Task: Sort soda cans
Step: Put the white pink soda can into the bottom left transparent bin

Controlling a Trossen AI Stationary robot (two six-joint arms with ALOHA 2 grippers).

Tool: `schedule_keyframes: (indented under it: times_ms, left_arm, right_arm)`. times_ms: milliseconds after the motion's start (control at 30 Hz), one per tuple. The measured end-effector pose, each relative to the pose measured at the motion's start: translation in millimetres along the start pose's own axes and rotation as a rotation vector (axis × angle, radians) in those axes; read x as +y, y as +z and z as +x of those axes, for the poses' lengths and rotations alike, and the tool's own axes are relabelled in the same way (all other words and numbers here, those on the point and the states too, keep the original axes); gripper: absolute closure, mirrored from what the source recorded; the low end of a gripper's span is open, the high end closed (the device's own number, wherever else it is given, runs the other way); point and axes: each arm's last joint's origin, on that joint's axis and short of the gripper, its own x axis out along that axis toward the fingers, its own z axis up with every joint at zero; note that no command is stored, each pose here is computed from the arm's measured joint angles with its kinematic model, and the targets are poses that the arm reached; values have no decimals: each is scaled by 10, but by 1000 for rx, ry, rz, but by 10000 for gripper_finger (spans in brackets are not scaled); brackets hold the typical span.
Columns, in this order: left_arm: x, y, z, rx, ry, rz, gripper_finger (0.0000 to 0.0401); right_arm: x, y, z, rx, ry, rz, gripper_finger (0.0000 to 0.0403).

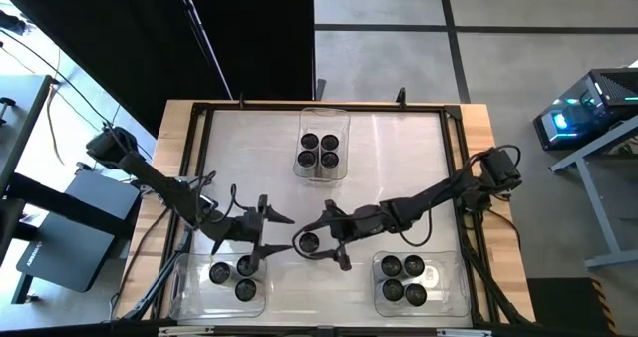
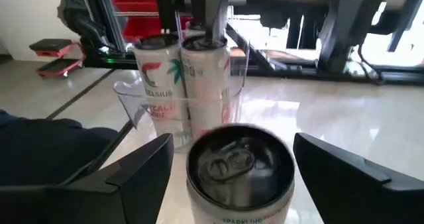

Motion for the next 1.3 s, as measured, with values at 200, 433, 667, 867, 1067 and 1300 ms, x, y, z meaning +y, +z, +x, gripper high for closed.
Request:
schedule_keyframes:
  times_ms: [200,433,667,867,1067,1300]
  left_arm:
    - [-86,-27,153,-24,-35,93,101]
    - [-179,162,410,127,-122,219,100]
    - [-73,404,594,311,-228,233,85]
    - [37,637,677,406,-206,268,75]
    - [33,563,835,515,-194,276,74]
    - [66,489,898,547,-94,239,74]
  right_arm:
    - [41,270,-194,-45,3,-27,95]
    - [296,463,-573,35,-214,-58,95]
    - [710,536,-909,23,-396,-97,95]
    - [903,501,-1010,2,-526,-136,95]
    - [941,487,-1028,-2,-540,-125,95]
    - [931,444,-1032,20,-546,-96,95]
